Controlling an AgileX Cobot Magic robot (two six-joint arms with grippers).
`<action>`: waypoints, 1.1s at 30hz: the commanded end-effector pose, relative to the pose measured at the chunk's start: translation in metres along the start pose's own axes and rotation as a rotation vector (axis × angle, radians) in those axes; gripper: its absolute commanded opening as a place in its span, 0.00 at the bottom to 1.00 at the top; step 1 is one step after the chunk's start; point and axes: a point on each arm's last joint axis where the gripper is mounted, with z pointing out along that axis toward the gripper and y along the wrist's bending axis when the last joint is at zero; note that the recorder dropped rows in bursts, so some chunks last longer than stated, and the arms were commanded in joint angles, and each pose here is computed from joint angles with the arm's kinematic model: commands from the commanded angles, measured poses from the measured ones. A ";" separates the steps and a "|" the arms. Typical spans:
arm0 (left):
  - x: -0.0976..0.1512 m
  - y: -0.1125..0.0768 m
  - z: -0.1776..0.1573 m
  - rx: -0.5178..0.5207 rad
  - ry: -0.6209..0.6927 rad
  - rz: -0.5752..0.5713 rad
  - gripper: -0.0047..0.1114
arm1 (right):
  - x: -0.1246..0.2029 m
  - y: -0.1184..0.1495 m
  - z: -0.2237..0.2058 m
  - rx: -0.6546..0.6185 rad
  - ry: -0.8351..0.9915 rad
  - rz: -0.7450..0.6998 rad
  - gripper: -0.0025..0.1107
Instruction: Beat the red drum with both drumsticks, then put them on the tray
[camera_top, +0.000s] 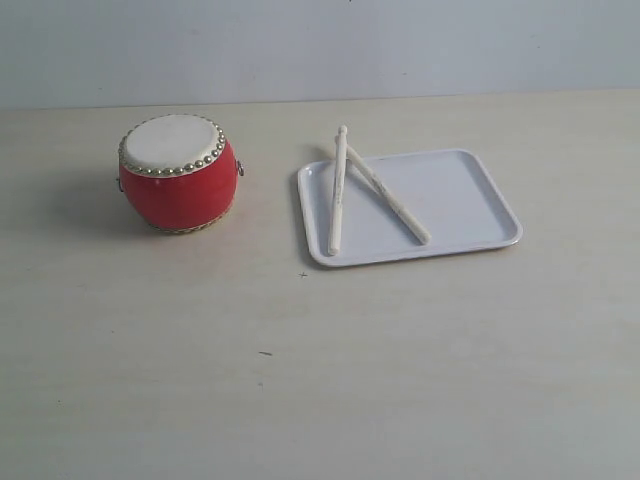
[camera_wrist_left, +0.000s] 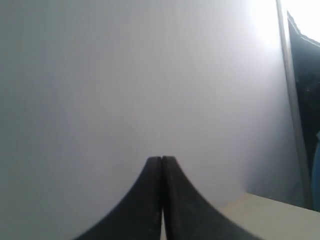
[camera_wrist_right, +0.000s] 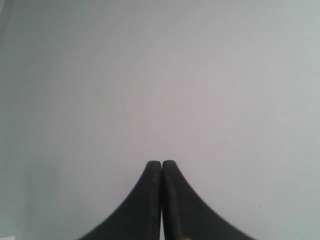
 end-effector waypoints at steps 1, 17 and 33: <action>0.009 -0.027 -0.013 -0.066 -0.009 0.078 0.04 | 0.031 -0.002 -0.017 0.034 -0.046 0.049 0.02; 0.078 -0.034 0.035 -0.144 0.279 -0.044 0.04 | 0.129 -0.017 0.004 0.032 0.169 0.207 0.02; 0.171 -0.005 0.060 -0.189 0.370 -0.327 0.04 | 0.226 -0.042 0.002 0.222 0.308 0.265 0.02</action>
